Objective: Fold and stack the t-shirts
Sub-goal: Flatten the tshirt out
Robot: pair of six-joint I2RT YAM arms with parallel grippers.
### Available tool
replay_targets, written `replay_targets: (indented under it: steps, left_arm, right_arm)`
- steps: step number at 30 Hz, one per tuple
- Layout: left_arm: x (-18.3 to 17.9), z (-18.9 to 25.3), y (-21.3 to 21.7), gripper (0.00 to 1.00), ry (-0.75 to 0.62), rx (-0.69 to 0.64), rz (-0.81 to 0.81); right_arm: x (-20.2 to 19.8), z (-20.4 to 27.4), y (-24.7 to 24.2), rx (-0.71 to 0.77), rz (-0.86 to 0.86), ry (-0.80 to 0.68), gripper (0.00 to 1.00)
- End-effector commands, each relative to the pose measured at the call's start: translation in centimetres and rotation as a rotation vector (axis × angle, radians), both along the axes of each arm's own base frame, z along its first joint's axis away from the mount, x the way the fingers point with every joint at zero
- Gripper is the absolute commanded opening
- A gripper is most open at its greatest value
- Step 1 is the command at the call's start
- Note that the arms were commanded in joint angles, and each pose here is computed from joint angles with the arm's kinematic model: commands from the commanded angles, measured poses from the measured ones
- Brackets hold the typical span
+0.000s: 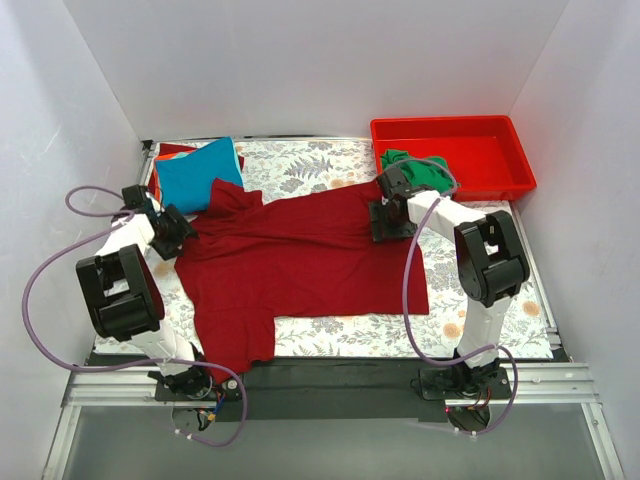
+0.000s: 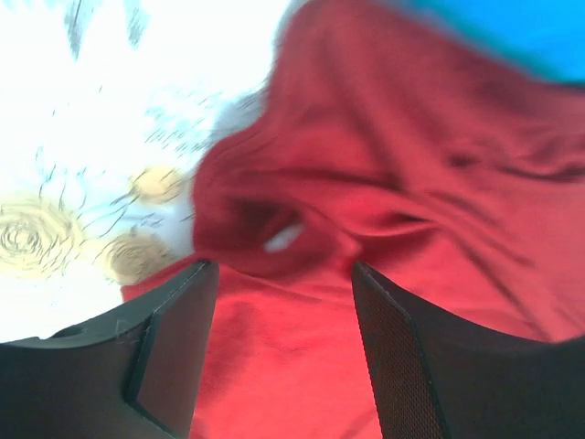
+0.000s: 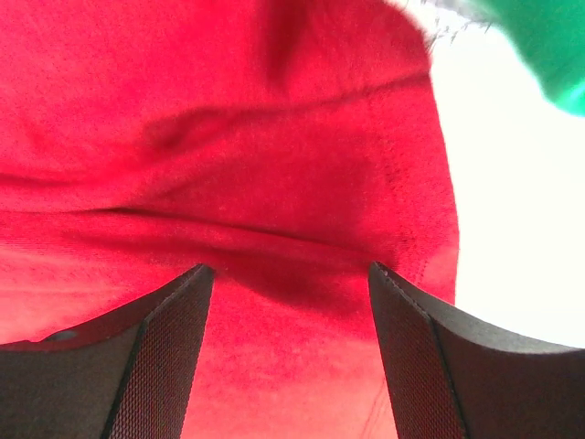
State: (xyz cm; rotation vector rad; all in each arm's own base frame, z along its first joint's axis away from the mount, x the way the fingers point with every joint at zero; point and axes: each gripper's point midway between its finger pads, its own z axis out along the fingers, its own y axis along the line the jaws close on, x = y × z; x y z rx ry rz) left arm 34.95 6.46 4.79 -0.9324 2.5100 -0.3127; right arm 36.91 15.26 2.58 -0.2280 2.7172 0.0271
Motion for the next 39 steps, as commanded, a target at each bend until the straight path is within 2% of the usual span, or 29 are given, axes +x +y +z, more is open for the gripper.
replay_targets:
  steps: [1,6,11,18,22,28,39]
  left_arm:
    - [3.3,7.6,0.2,0.59,-0.204,0.036,-0.049]
    - [2.6,10.8,-1.0,0.59,-0.252,0.035,-0.071]
    - [-0.1,8.8,-3.2,0.59,-0.189,-0.035,-0.089]
    - [-2.7,4.0,-4.1,0.59,0.001,-0.081,-0.136]
    - [-3.1,2.5,-4.7,0.59,0.026,-0.117,-0.149]
    - [-3.7,-0.7,-4.8,0.58,0.097,-0.136,-0.156]
    - [-1.4,-2.8,-3.6,0.58,0.113,-0.113,-0.147]
  right_arm:
    - [2.4,3.8,0.3,0.003,-0.001,-0.06,0.75]
    - [2.9,7.8,1.1,0.051,0.012,-0.117,0.75]
    - [1.5,10.7,1.5,0.12,0.03,-0.141,0.75]
    - [-3.1,7.3,2.6,0.22,0.075,0.008,0.75]
    - [-4.2,5.3,3.0,0.248,0.082,0.057,0.75]
    - [-4.1,2.6,3.3,0.244,0.08,0.106,0.74]
    - [-2.9,-2.0,0.5,0.155,0.031,0.173,0.74]
